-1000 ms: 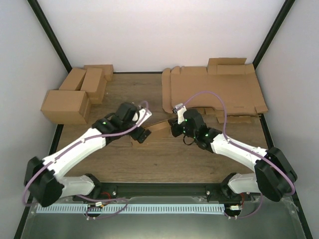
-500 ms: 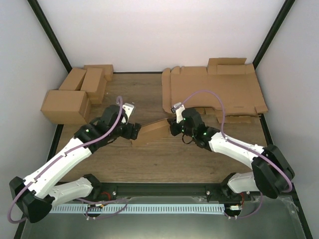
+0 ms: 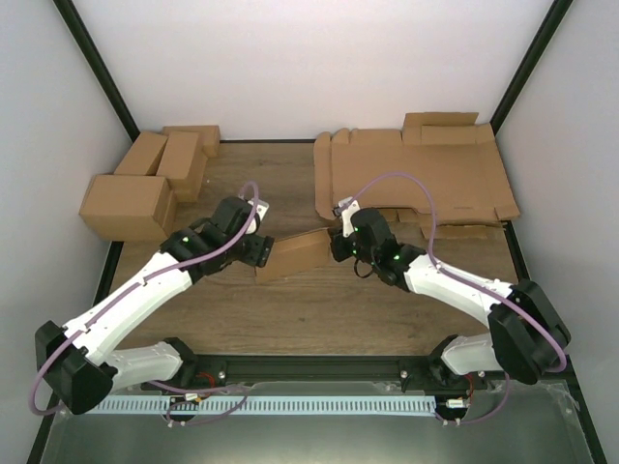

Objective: Fold the paper box

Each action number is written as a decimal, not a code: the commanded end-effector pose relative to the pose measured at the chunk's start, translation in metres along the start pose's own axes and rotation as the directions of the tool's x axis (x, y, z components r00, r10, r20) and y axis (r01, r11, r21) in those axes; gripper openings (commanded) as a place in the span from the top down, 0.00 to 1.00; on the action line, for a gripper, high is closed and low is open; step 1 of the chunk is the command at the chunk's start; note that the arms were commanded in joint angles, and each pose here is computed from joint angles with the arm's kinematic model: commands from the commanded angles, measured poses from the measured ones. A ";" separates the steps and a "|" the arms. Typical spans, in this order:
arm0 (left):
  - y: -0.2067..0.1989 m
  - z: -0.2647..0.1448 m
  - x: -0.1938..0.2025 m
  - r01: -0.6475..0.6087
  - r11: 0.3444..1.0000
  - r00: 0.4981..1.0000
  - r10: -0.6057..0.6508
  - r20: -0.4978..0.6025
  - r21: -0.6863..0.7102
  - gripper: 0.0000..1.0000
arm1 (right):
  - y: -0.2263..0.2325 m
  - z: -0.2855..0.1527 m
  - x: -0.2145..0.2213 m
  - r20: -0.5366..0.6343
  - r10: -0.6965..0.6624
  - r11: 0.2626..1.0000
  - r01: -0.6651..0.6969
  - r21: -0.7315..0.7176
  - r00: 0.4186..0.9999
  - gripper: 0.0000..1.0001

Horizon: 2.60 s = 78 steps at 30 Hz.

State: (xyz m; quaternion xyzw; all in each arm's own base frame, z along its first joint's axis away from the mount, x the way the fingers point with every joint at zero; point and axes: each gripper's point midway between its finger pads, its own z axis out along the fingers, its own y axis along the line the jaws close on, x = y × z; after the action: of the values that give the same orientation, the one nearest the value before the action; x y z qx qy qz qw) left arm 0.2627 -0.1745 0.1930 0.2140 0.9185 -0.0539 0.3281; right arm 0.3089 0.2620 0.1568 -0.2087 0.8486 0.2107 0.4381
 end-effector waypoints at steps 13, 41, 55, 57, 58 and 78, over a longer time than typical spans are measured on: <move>0.008 -0.014 -0.028 -0.224 0.975 0.975 0.224 -0.009 0.013 0.49 | -0.013 -0.004 0.031 -0.148 -0.027 0.997 0.038 0.067 0.989 0.99; 0.020 0.026 0.023 -0.368 0.930 0.900 0.357 -0.251 0.002 0.84 | -0.006 0.005 0.030 -0.161 -0.031 0.999 0.036 0.030 0.987 0.99; 0.036 0.022 0.026 -0.333 0.938 0.919 0.299 -0.258 -0.098 0.83 | -0.006 0.008 0.035 -0.173 -0.027 0.999 0.032 0.025 0.984 0.99; 0.039 0.024 0.029 -0.326 0.938 0.918 0.284 -0.277 -0.120 0.83 | -0.005 0.008 0.034 -0.172 -0.026 0.999 0.030 0.023 0.985 0.99; 0.040 0.025 0.029 -0.322 0.938 0.920 0.278 -0.277 -0.128 0.83 | -0.005 0.007 0.034 -0.172 -0.027 0.999 0.031 0.022 0.985 0.99; 0.008 0.045 -0.058 0.261 0.964 0.965 -0.260 0.031 -0.054 0.96 | -0.004 0.001 0.007 -0.067 -0.005 0.999 0.008 0.033 0.998 0.99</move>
State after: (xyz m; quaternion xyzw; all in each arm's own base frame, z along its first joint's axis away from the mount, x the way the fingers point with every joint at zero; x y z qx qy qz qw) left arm 0.3101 -0.1595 0.1678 0.1413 0.9488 0.0272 0.2812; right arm 0.3182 0.2578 0.1576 -0.1975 0.8576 0.1918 0.4344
